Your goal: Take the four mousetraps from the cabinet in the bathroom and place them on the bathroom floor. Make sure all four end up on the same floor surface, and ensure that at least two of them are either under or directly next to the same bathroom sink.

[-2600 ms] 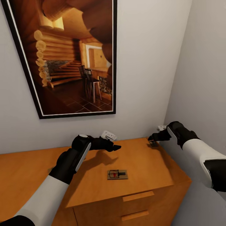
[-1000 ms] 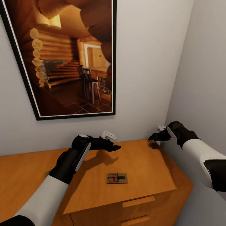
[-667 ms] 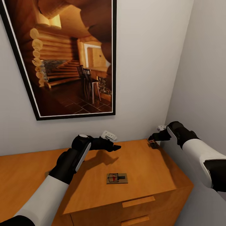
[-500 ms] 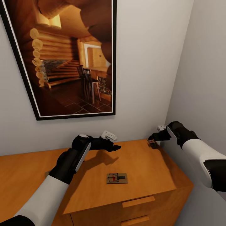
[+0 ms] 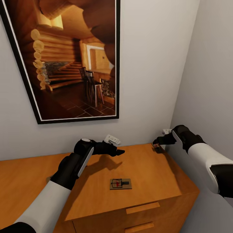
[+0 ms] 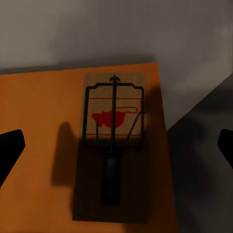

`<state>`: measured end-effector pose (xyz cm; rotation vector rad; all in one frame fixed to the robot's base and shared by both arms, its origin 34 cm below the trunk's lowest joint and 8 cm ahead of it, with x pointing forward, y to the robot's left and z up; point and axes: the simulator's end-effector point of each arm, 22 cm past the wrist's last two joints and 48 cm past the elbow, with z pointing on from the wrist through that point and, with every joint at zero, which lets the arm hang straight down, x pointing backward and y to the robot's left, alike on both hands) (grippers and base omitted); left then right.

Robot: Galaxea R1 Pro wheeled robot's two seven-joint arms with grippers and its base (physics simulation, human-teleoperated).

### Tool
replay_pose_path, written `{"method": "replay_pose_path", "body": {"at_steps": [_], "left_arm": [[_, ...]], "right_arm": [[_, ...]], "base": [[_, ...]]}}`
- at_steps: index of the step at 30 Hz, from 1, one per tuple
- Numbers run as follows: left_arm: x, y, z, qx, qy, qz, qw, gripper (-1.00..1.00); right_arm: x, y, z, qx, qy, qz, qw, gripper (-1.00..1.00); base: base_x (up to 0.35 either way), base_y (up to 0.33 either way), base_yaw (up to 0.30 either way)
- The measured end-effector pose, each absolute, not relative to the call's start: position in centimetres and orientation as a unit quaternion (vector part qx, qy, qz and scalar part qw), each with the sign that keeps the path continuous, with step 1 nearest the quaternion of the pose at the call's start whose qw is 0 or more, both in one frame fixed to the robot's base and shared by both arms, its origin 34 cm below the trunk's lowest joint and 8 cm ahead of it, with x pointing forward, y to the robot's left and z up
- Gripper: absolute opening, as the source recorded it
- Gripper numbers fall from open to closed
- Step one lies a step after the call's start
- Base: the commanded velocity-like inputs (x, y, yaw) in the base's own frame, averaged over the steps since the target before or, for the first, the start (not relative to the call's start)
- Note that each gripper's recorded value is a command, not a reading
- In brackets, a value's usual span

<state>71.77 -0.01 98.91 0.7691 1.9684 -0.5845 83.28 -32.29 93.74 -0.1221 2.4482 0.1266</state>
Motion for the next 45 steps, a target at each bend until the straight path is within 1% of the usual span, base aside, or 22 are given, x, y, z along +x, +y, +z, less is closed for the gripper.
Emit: {"method": "replay_pose_path", "body": {"at_steps": [7,12,45], "left_arm": [[71.8,0.0,98.9,0.312,0.798,-0.237,0.457,1.00],[71.7,-0.1,98.9,0.312,0.798,-0.238,0.457,1.00],[71.7,-0.1,98.9,0.312,0.798,-0.238,0.457,1.00]], "right_arm": [[83.2,-32.3,93.5,-0.046,0.940,0.049,0.334,1.00],[82.4,-32.7,91.3,-0.039,0.947,0.051,0.315,1.00],[82.2,-33.0,89.1,-0.042,0.945,0.051,0.321,1.00]], "base": [[0.000,0.000,0.000],[0.000,0.000,0.000],[0.000,0.000,0.000]]}}
